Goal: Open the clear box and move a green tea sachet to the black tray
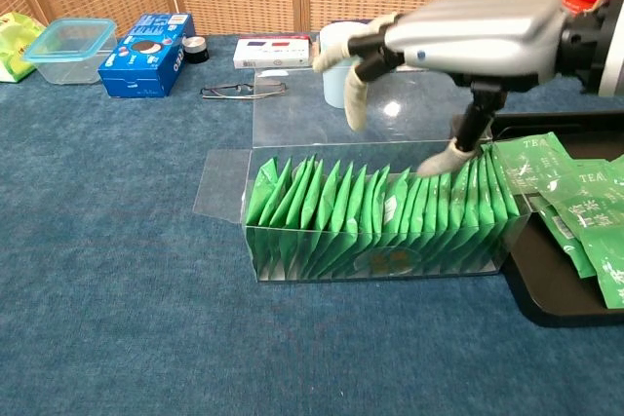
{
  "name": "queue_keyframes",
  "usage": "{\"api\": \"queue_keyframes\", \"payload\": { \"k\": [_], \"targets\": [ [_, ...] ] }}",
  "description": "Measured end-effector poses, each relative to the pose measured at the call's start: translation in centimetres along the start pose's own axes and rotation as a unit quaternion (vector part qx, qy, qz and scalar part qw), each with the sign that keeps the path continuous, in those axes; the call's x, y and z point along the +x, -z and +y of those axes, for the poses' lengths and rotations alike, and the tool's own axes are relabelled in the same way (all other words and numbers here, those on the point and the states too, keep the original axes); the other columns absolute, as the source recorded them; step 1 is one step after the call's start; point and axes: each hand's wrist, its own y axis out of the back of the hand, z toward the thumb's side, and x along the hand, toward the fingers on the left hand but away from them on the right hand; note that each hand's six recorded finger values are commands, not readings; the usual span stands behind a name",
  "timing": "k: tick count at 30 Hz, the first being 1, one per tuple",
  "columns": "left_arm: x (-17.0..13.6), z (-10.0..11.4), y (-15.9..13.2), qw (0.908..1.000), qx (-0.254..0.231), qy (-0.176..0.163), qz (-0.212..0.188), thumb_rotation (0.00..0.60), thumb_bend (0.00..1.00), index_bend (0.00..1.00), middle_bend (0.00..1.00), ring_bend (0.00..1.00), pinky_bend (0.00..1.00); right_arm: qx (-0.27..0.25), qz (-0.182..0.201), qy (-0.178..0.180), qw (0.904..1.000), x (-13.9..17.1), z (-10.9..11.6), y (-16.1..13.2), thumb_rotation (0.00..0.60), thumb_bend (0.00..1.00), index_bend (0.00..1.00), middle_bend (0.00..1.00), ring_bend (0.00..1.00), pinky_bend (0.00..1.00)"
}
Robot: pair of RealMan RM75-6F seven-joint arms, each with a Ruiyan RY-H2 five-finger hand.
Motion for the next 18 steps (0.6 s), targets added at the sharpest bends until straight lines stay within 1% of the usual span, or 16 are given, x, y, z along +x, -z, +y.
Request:
{"api": "queue_keyframes", "payload": {
  "k": [4,7,14,18],
  "targets": [
    [0.1,-0.1,-0.3,1.0000,0.000,0.001,-0.005,0.600,0.22,0.11,0.06,0.00,0.22,0.047,0.005,-0.015,0.9988,0.0,-0.8,0.4,0.600,0.02,0.38,0.08,0.01,0.02],
    [0.2,-0.2,-0.4,1.0000,0.000,0.003,-0.005,0.600,0.22,0.11,0.06,0.00,0.22,0.073,0.009,-0.024,0.9970,0.0,-1.4,0.6,0.600,0.02,0.38,0.08,0.01,0.02],
    [0.4,-0.3,-0.5,1.0000,0.001,0.004,-0.007,0.600,0.22,0.11,0.06,0.00,0.22,0.102,0.021,-0.046,0.9935,0.1,-2.2,0.4,0.600,0.00,0.39,0.08,0.01,0.02],
    [0.4,-0.4,-0.6,0.9999,0.000,0.005,-0.009,0.600,0.22,0.11,0.06,0.00,0.22,0.106,0.026,-0.050,0.9928,0.0,-2.3,0.0,0.600,0.00,0.40,0.08,0.01,0.02]
  ]
}}
